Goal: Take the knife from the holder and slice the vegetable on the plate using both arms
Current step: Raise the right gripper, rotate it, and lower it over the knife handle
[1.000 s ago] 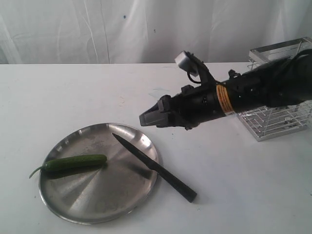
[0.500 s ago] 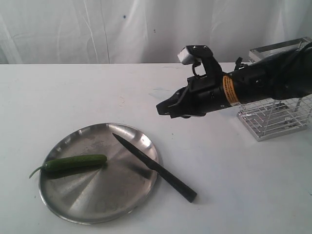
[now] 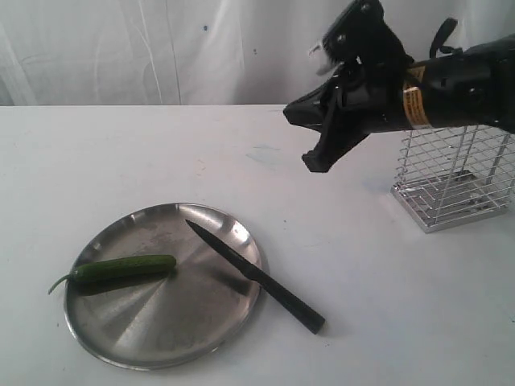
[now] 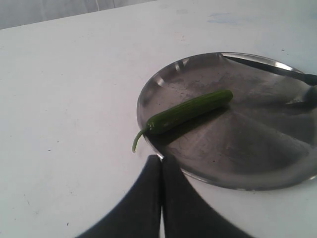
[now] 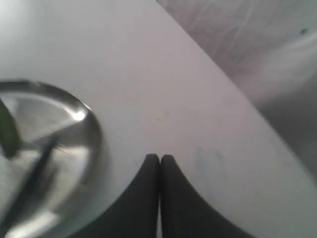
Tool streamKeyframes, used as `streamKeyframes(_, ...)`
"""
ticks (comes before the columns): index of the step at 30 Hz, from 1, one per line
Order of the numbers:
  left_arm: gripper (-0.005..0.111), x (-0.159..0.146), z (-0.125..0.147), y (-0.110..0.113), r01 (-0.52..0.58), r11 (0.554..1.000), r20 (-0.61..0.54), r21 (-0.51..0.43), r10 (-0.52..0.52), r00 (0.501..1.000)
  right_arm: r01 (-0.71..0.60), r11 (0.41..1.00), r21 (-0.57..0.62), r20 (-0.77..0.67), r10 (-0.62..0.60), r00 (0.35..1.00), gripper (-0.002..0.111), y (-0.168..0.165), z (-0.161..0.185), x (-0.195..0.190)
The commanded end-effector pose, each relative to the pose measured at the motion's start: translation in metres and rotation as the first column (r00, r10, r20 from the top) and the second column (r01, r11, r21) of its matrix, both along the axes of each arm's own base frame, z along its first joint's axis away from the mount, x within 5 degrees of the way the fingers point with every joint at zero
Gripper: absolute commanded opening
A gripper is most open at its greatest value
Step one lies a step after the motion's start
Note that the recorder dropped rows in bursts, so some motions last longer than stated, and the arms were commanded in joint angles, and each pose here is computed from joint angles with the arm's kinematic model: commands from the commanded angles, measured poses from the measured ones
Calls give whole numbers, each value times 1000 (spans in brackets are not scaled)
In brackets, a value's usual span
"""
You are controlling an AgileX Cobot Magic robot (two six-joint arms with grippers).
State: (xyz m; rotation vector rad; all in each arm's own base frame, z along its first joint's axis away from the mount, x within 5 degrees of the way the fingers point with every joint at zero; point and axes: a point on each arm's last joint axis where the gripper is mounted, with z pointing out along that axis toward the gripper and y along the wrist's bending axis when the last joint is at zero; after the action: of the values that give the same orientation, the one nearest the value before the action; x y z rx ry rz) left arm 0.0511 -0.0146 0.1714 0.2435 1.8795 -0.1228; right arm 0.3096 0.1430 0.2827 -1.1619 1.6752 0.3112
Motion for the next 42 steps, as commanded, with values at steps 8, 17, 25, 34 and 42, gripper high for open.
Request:
streamKeyframes(8, 0, 0, -1, 0, -4, 1000, 2, -10, 4, 1000, 26, 884, -466, 333, 148, 931, 0, 19, -17, 2)
streamKeyframes(17, 0, 0, -1, 0, -4, 1000, 2, -10, 4, 1000, 238, 855, -460, 346, -74, 935, 0, 36, -22, -2)
streamKeyframes(25, 0, 0, -1, 0, -4, 1000, 2, -10, 4, 1000, 337, 929, -149, 6, -340, 940, 0, 42, -27, -8)
streamKeyframes(34, 0, 0, -1, 0, -4, 1000, 2, -10, 4, 1000, 281, 871, -403, -279, -409, 869, 0, 26, -50, -26)
streamKeyframes(42, 0, 0, -1, 0, -4, 1000, 2, -10, 4, 1000, 197, 933, -301, -557, -340, 758, 0, 33, -37, -28)
